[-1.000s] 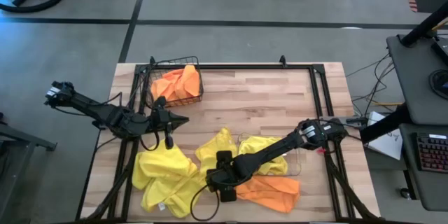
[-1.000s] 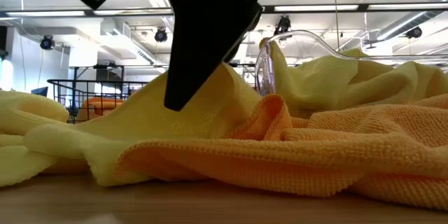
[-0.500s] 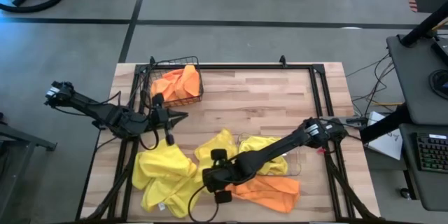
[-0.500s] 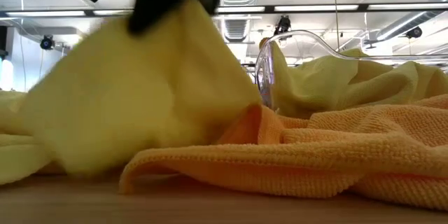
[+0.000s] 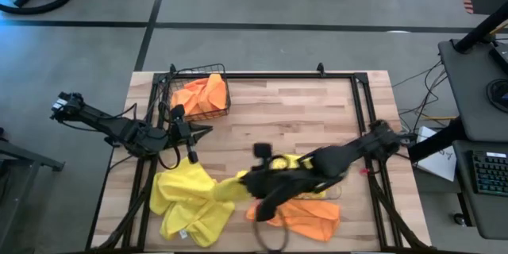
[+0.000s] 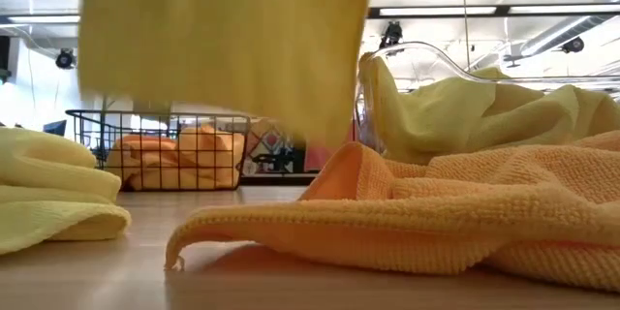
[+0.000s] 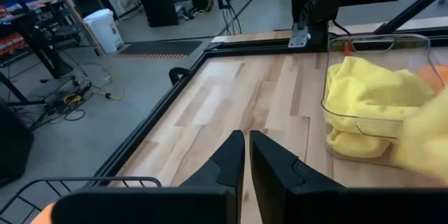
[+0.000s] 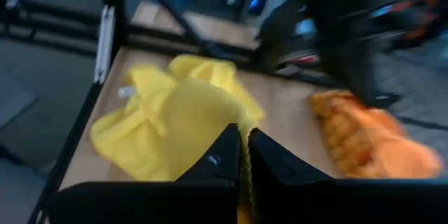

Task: Sort microfiber towel by color & place in baskets
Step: Put the yellow towel into the transparent bin

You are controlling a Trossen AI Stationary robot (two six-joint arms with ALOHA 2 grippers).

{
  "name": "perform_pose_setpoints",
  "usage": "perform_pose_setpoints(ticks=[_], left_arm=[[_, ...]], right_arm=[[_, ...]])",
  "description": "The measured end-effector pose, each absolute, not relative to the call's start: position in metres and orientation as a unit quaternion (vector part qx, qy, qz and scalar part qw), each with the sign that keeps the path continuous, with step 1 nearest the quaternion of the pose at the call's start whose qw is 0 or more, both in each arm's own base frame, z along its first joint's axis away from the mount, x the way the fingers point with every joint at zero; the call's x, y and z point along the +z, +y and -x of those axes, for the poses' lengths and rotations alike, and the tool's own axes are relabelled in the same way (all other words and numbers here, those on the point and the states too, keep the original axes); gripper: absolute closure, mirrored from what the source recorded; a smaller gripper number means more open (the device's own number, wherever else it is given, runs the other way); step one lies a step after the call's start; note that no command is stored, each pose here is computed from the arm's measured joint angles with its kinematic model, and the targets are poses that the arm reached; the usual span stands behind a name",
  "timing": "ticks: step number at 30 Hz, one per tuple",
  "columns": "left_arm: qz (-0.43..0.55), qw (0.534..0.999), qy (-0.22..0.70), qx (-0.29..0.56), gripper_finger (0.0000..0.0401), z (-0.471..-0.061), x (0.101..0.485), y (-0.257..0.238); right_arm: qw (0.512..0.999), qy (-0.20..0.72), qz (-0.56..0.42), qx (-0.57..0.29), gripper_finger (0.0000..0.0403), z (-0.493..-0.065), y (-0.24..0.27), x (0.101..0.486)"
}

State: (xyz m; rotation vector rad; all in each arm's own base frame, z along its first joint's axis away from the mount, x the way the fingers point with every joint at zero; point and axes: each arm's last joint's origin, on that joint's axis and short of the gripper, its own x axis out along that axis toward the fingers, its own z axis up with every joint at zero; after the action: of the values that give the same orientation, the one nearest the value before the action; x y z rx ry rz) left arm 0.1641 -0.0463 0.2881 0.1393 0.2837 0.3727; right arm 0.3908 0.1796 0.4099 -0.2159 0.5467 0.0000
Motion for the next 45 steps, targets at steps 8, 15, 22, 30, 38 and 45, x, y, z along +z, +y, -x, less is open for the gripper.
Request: perform_pose_setpoints(ticks=[8,15,22,30,38,45], left_arm=[[-0.064,0.970,0.144,0.185,0.0392,-0.164,0.287,-0.046],[-0.051,0.970,0.144,0.187,0.0392,-0.164,0.286,-0.047],[-0.043,0.971,0.143,0.188,0.0392,-0.165,0.286,-0.047],[-0.034,0.970,0.145,0.190,0.0392,-0.164,0.285,-0.047],[-0.037,0.969,0.154,0.190,0.0392,-0.168,0.281,-0.048],[-0.043,0.967,0.165,0.191,0.0392,-0.172,0.277,-0.050]], right_arm=[[0.968,0.228,0.097,-0.046,0.0394,-0.310,0.174,0.471],[0.946,0.277,0.071,-0.154,0.0394,-0.251,0.161,0.476],[0.931,0.313,0.067,-0.177,0.0394,-0.233,0.161,0.469],[0.936,0.292,0.065,-0.184,0.0394,-0.221,0.151,0.480],[0.922,0.366,-0.008,-0.127,0.0394,-0.227,0.148,0.470],[0.864,0.480,-0.075,-0.131,0.0394,-0.245,0.144,0.426]])
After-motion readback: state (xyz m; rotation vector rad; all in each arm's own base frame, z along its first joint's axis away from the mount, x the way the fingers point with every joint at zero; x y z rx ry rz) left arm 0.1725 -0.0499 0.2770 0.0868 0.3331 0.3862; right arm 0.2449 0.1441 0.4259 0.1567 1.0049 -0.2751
